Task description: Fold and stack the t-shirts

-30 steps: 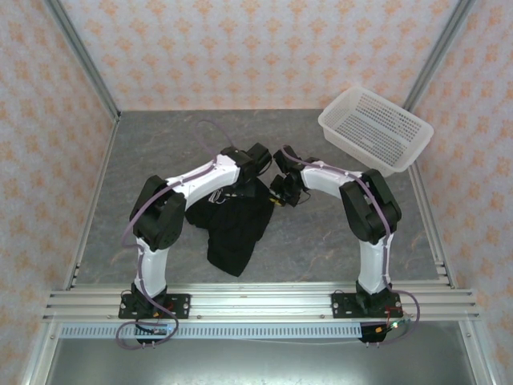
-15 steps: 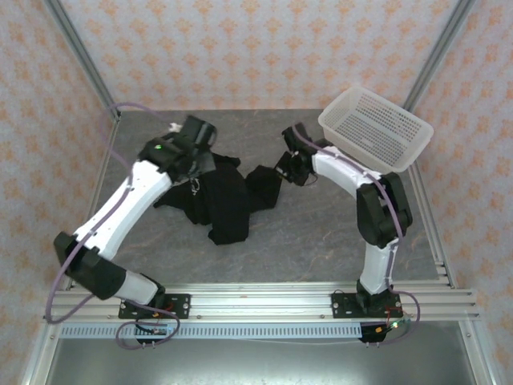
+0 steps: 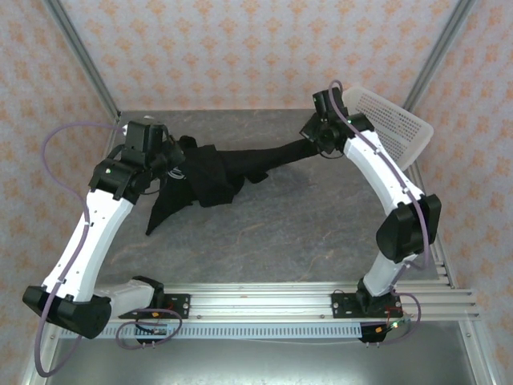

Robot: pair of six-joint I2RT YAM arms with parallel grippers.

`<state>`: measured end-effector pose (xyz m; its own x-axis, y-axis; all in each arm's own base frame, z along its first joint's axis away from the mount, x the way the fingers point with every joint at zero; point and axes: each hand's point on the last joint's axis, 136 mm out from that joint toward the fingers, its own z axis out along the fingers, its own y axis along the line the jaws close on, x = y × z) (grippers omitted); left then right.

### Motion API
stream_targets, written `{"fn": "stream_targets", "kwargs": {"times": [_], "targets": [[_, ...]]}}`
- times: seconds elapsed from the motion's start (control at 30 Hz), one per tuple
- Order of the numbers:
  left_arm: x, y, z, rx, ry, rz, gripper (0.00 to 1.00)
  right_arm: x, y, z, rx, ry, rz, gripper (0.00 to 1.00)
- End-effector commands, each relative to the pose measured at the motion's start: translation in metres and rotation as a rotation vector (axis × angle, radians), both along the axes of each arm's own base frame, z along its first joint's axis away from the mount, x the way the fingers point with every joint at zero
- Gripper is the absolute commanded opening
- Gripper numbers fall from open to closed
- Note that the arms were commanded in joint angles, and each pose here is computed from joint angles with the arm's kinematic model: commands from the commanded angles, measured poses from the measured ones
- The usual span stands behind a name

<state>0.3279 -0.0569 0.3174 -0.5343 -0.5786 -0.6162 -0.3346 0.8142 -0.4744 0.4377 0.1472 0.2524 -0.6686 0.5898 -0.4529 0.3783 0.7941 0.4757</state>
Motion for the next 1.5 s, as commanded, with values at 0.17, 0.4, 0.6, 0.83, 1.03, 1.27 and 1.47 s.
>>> {"fn": "stream_targets", "kwargs": {"times": [0.17,0.4,0.6,0.83,1.03,1.27,1.47], "targets": [[-0.010,-0.002,0.027,-0.068,-0.116,-0.022,0.00,-0.022,-0.029,0.064,-0.031,-0.141,-0.061,0.00],[-0.029,0.003,0.016,-0.059,-0.168,-0.031,0.01,-0.046,-0.037,0.078,0.018,-0.248,-0.067,0.00],[-0.020,0.068,-0.070,0.144,0.160,0.211,0.07,-0.034,-0.004,0.032,0.082,-0.113,0.028,0.00],[0.007,0.137,-0.150,0.167,0.493,0.379,0.44,-0.022,0.035,-0.063,0.141,0.180,0.066,0.00],[-0.015,0.073,-0.139,0.172,0.452,0.178,0.65,-0.022,0.039,-0.103,0.088,0.322,0.090,0.00],[-0.080,-0.057,-0.184,0.115,0.541,-0.199,0.78,-0.027,0.021,-0.115,0.024,0.348,0.071,0.00],[-0.081,-0.121,-0.214,0.217,0.626,-0.381,0.82,-0.032,0.012,-0.112,-0.008,0.345,0.067,0.00]]}}
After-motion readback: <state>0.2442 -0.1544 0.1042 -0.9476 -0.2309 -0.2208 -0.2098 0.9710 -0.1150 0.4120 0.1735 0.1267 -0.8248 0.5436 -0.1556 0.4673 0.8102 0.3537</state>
